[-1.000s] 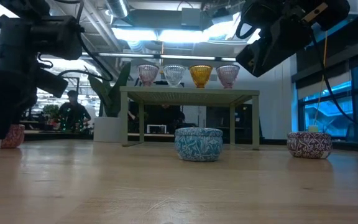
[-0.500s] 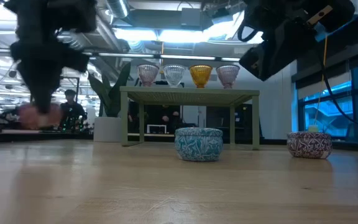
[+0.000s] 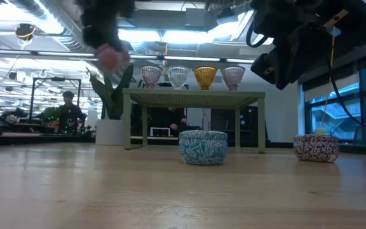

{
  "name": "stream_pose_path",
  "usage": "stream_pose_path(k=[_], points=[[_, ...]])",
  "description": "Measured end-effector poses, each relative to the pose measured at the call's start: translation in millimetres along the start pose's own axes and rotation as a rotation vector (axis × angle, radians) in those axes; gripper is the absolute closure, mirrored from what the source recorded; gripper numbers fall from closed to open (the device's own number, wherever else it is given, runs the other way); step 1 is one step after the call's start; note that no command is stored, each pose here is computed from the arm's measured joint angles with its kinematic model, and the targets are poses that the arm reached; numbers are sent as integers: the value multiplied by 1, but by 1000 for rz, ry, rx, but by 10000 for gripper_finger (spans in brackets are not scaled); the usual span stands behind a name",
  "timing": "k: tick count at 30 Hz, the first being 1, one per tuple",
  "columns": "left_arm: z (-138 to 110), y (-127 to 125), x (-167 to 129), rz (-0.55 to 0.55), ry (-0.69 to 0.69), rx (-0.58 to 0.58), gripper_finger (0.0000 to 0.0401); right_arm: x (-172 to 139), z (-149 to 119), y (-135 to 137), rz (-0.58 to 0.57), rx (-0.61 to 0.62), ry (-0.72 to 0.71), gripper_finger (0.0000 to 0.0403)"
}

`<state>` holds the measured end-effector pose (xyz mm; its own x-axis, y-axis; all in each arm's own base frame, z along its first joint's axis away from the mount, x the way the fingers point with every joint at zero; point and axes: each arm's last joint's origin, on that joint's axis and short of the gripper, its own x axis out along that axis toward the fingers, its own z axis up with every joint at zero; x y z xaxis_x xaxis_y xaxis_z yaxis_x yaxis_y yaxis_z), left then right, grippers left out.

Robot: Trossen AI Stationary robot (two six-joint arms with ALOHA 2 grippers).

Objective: Pick & Place candle stick holders
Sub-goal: Put the pink scented candle on the shelf

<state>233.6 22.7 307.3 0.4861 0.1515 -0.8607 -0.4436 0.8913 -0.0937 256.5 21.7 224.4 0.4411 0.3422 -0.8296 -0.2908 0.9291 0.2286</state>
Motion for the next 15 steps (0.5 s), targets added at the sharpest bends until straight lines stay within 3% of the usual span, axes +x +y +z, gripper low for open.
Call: stream_pose_path(k=[10, 15], points=[[73, 13, 31, 86, 98, 238, 109, 0, -4, 1, 3, 96, 38, 298], [91, 30, 46, 120, 176, 243, 109, 0, -4, 1, 4, 89, 40, 298]])
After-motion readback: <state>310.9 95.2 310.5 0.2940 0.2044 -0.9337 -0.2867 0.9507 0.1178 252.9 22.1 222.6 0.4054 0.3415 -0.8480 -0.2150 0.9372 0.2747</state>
